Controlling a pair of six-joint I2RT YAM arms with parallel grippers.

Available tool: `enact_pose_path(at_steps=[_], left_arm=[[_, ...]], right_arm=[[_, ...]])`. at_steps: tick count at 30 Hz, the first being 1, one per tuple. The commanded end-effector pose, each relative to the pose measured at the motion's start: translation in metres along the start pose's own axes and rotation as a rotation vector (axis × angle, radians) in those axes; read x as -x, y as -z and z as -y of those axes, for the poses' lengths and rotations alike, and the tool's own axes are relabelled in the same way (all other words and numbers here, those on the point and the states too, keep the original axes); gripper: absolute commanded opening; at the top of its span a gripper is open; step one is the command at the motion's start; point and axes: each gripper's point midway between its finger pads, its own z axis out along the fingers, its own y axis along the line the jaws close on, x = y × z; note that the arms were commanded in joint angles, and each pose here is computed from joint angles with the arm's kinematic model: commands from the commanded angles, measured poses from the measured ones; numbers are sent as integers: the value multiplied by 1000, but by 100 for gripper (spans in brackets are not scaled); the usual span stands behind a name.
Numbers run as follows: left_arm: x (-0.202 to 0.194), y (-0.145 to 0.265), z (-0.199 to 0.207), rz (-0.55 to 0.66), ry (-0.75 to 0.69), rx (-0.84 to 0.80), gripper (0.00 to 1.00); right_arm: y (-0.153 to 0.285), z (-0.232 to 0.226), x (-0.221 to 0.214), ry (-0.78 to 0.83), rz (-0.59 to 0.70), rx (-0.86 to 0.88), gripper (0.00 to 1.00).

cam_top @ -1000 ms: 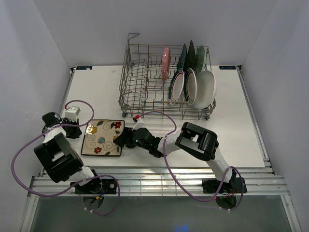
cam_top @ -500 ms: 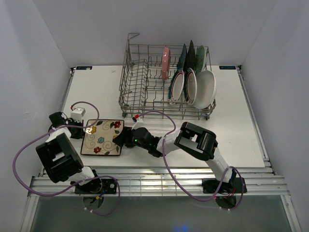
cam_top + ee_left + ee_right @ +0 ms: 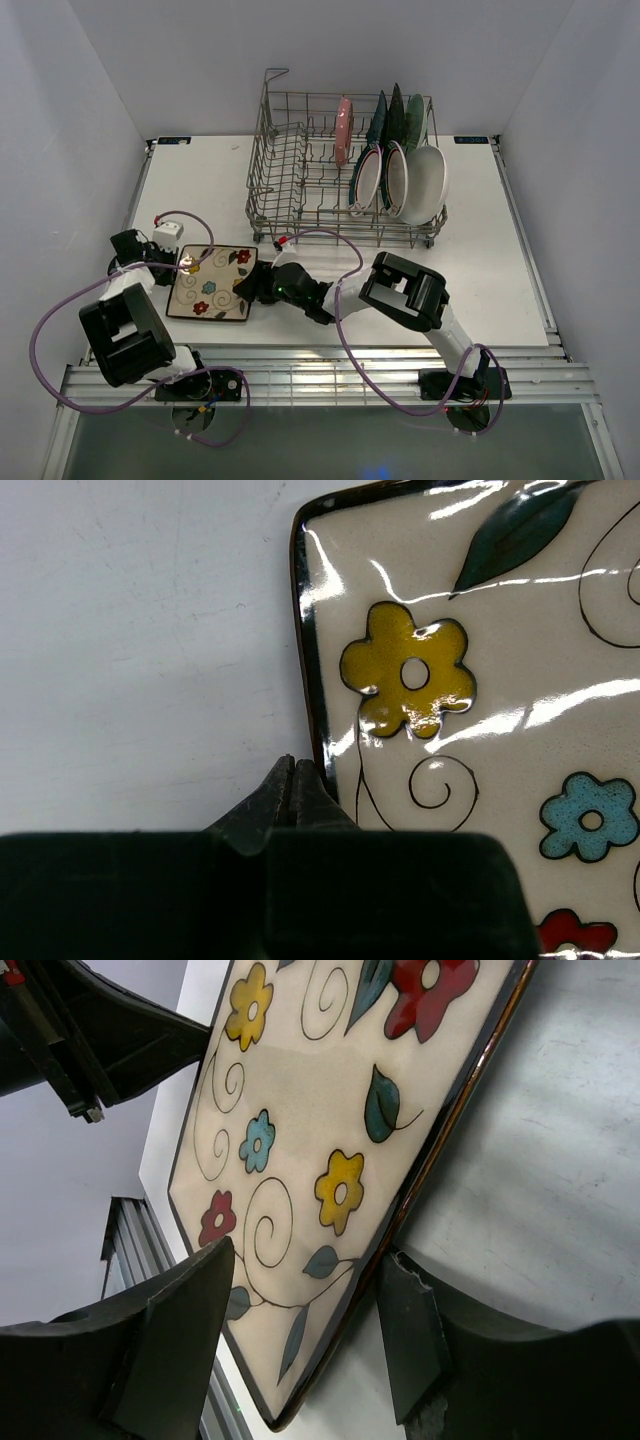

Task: Load the plates into the dish rack
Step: Pick up the plate at the center of the board.

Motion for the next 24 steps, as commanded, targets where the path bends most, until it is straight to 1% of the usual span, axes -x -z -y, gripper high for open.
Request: enact_pose_path(at_steps=[1,3,7,9,10,11,13,14,15,17,18,23,24], left_arm=[[0,3,47,12,7,-162,0],[-2,3,51,5,4,-174,0],[-4,5,63,0,-8,-217,0],[-7,7,67,-9,-8,-232,0],[-7,7,68,-10,-11,-237,0],[-6,8,68,-7,-14,-242,0],[-8,9,70,-12,-12,-249,0],[-8,9,71,-15,-10,-253,0],[-8,9,70,-13,-13,-250,0],[-5,10,66,-18,-5,-230,0],[-4,11,64,-19,-2,-223,0],[12,23,63,5,18,-232,0],[21,26,61,22,17,-232,0]], right_arm=[[-11,10,-18,13,-35,-31,64],[-13,11,-19,13,-39,-34,62],[-15,9,-19,17,-38,-36,50],[-16,10,-18,21,-37,-43,47],[-15,9,-17,22,-34,-43,41],[-16,11,-17,23,-32,-49,37],[-15,10,-15,24,-27,-49,32],[-15,10,-15,23,-27,-53,27],[-14,11,-15,25,-26,-54,17],[-12,8,-13,23,-21,-51,10],[-9,11,-15,26,-23,-57,8],[3,5,-8,31,17,-52,8],[6,4,-9,36,18,-52,8]])
